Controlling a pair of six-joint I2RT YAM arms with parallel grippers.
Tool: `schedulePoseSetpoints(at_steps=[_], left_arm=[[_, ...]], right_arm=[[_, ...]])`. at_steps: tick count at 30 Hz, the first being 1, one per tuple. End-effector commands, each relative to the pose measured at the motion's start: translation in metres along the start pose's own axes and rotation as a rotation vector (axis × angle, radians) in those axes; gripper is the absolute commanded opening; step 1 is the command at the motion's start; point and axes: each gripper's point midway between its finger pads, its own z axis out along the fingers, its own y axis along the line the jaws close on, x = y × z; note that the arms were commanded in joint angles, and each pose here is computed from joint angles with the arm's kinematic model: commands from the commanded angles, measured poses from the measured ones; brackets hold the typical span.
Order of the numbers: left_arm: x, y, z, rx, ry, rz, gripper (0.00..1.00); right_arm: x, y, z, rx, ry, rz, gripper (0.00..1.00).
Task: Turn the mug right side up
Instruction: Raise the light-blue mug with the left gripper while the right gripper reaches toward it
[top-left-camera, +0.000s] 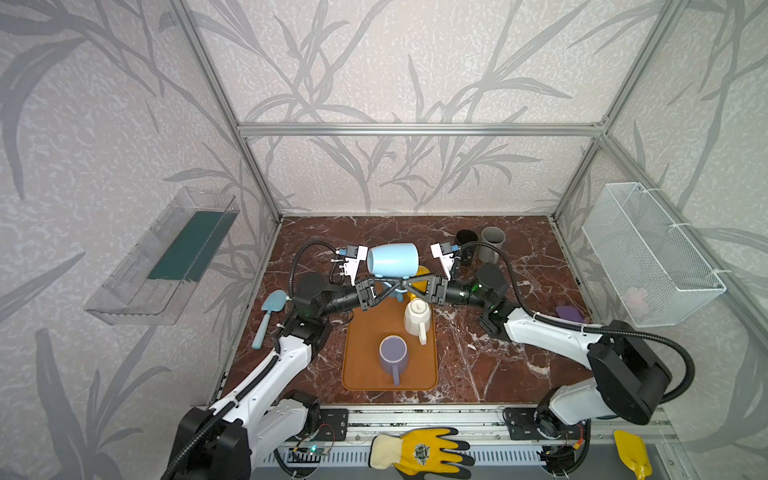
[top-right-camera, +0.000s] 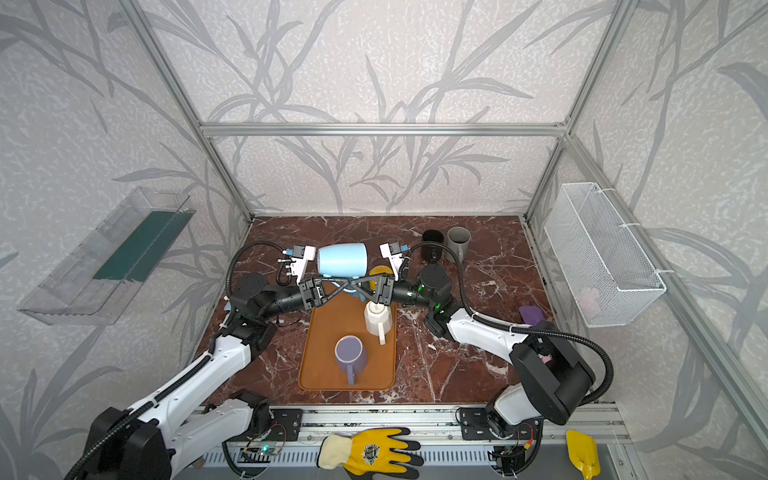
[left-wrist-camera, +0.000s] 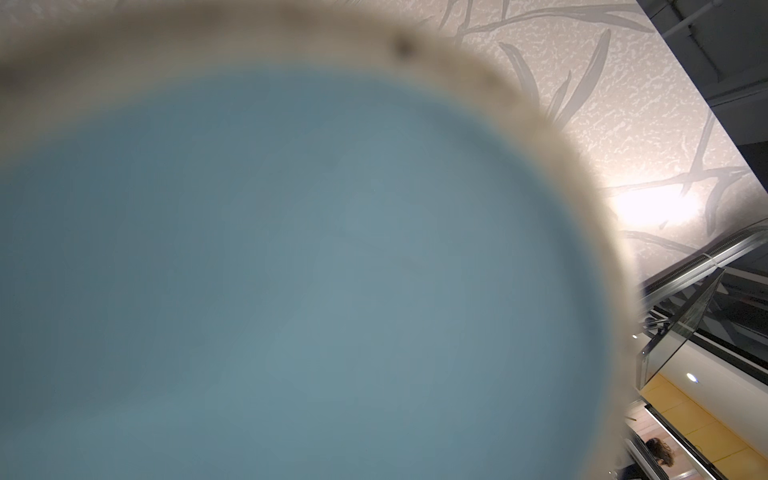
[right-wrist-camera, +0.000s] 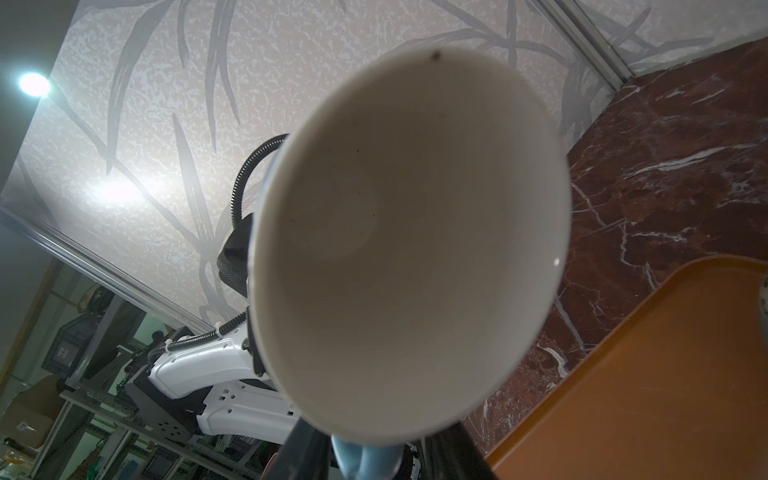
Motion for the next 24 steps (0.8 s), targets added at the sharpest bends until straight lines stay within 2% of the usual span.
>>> schedulePoseSetpoints(at_steps=[1,9,13,18,22,24], left_arm=[[-0.01,-0.035,-0.004,0.098,-0.03,0.131,0.0],[-0.008,-0.033,-0.003,0.1,-0.015,0.116,0.0],[-0.006,-0.03,-0.003,0.084,-0.006,0.11,0.0],[-0.003,-0.027,-0.003,0.056,0.012,0.11,0.0],[-0.004,-0.024,-0.004,0.016,0.013,0.109,0.18],[-0.004,-0.022,-0.005,0.002,0.016,0.11,0.22]], right_arm=[[-0.016,0.028,0.005,-0.092,-0.03,-0.052,0.32],[-0.018,0.029,0.005,-0.095,-0.036,-0.052,0.19],[-0.018,0.032,0.004,-0.095,-0.036,-0.069,0.0],[-0.016,0.036,0.001,-0.085,-0.025,-0.103,0.0],[-0.016,0.038,-0.002,-0.069,-0.022,-0.132,0.0],[-0.016,0.04,-0.003,-0.063,-0.019,-0.141,0.0]])
